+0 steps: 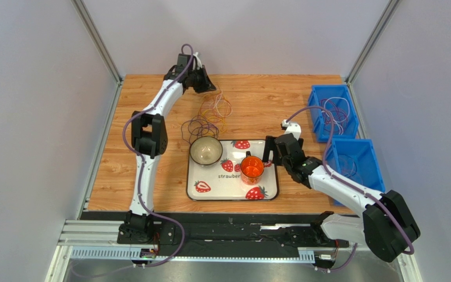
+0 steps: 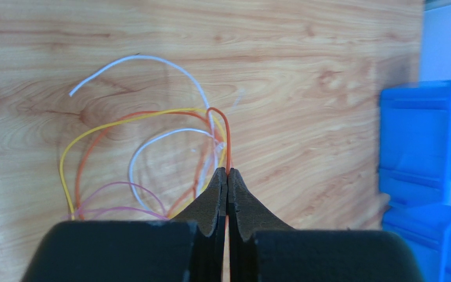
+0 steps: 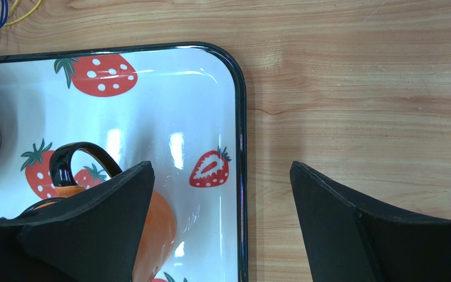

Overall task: Untangle the cables
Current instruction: Untie the cable.

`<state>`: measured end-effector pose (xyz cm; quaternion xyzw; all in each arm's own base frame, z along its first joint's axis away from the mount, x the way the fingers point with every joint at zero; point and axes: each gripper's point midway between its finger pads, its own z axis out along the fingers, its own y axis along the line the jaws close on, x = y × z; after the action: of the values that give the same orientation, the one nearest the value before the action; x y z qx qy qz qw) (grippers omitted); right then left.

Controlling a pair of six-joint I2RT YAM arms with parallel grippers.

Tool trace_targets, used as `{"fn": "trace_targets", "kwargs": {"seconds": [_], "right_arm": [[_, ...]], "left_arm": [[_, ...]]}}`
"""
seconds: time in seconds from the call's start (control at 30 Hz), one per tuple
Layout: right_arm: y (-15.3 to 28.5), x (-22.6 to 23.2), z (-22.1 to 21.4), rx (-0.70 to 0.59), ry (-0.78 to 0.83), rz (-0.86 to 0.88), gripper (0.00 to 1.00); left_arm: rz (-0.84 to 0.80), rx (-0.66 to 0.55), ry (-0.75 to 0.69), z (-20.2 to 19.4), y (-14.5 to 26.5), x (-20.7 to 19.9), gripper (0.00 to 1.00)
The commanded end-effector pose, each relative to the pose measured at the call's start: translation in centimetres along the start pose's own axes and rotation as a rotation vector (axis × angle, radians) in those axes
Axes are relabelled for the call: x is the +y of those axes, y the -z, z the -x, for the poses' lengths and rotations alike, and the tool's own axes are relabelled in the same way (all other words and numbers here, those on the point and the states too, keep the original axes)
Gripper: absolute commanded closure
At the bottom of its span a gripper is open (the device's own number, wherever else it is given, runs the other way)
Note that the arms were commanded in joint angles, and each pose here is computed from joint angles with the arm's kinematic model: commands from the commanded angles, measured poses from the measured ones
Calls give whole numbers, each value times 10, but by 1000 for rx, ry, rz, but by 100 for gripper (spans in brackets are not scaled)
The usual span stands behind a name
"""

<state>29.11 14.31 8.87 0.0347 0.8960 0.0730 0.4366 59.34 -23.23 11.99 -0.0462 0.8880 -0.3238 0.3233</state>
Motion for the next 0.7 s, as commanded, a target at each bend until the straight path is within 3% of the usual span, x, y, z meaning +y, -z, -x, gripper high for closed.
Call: {"fn": "trace_targets", "kwargs": {"seconds": [0.0,0.17,0.33,0.6,0.67], "right_arm": [[1,12,20,-47,-10,28,10],[0,12,19,-41,-5,27,10],[1,12,20,-46,-8,27,10],[2,10,21,-51,-13,24,10],[3,10,21,-52,-14,24,10]], "left_arm": [[-134,-118,-59,50,71,-71,100],[-214,-186,-105,72,123,-116,100],[-328,-312,-226,97,202,-176,100],[-479,-678,-459,122,378,-272,100],[-484,-718,-481,120,384,-271,100]]}}
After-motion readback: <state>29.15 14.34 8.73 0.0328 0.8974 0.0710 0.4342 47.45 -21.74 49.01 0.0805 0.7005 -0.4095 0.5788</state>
